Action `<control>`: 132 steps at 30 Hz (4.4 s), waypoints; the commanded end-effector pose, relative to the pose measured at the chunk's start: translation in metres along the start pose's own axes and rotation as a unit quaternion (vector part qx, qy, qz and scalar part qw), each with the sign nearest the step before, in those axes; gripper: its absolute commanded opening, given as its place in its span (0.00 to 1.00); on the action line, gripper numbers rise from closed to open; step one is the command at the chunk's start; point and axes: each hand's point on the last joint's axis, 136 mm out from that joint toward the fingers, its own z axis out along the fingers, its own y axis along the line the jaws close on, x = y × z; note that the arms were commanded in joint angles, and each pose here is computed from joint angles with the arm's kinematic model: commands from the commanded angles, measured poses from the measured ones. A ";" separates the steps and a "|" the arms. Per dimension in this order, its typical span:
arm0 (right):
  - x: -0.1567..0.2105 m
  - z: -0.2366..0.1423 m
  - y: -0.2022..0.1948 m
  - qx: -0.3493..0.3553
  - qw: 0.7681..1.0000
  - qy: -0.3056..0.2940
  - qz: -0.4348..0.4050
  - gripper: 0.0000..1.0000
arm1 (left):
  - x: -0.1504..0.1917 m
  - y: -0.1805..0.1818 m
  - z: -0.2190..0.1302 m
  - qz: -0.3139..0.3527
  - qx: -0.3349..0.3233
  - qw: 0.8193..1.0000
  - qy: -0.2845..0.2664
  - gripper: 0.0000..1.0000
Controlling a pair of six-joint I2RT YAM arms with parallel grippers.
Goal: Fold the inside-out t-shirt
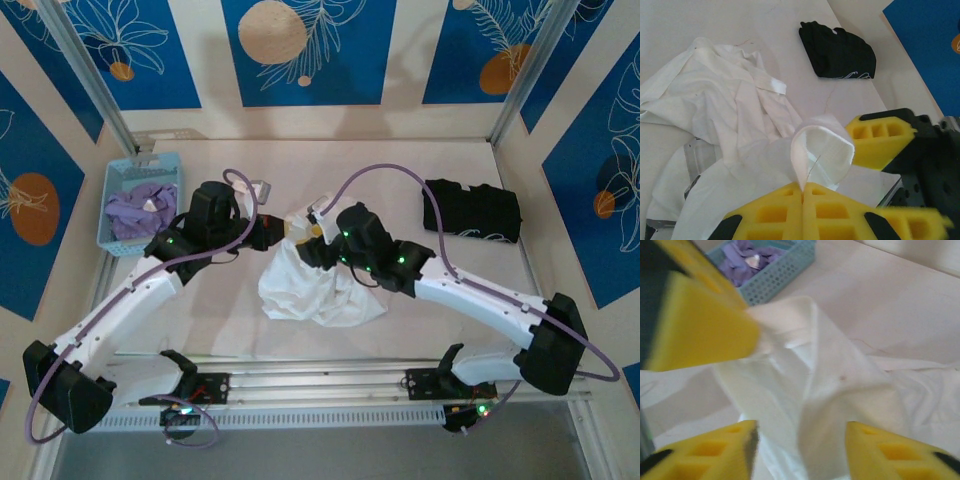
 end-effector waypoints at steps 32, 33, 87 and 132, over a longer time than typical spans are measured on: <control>-0.068 -0.003 0.041 -0.161 0.965 -0.099 0.180 0.00 | 0.072 0.075 -0.004 -0.045 -0.137 0.989 0.030 0.31; -0.068 -0.003 0.040 -0.160 0.966 -0.099 0.179 0.00 | 0.072 0.077 -0.004 -0.045 -0.143 0.988 0.030 0.30; -0.064 0.002 -0.014 -0.145 0.972 0.036 0.181 0.00 | 0.055 0.053 0.006 0.086 -0.071 0.994 0.000 0.47; -0.073 -0.075 0.026 -0.233 0.969 -0.084 -0.010 0.63 | -0.055 -0.103 -0.038 0.150 0.202 0.962 -0.106 0.01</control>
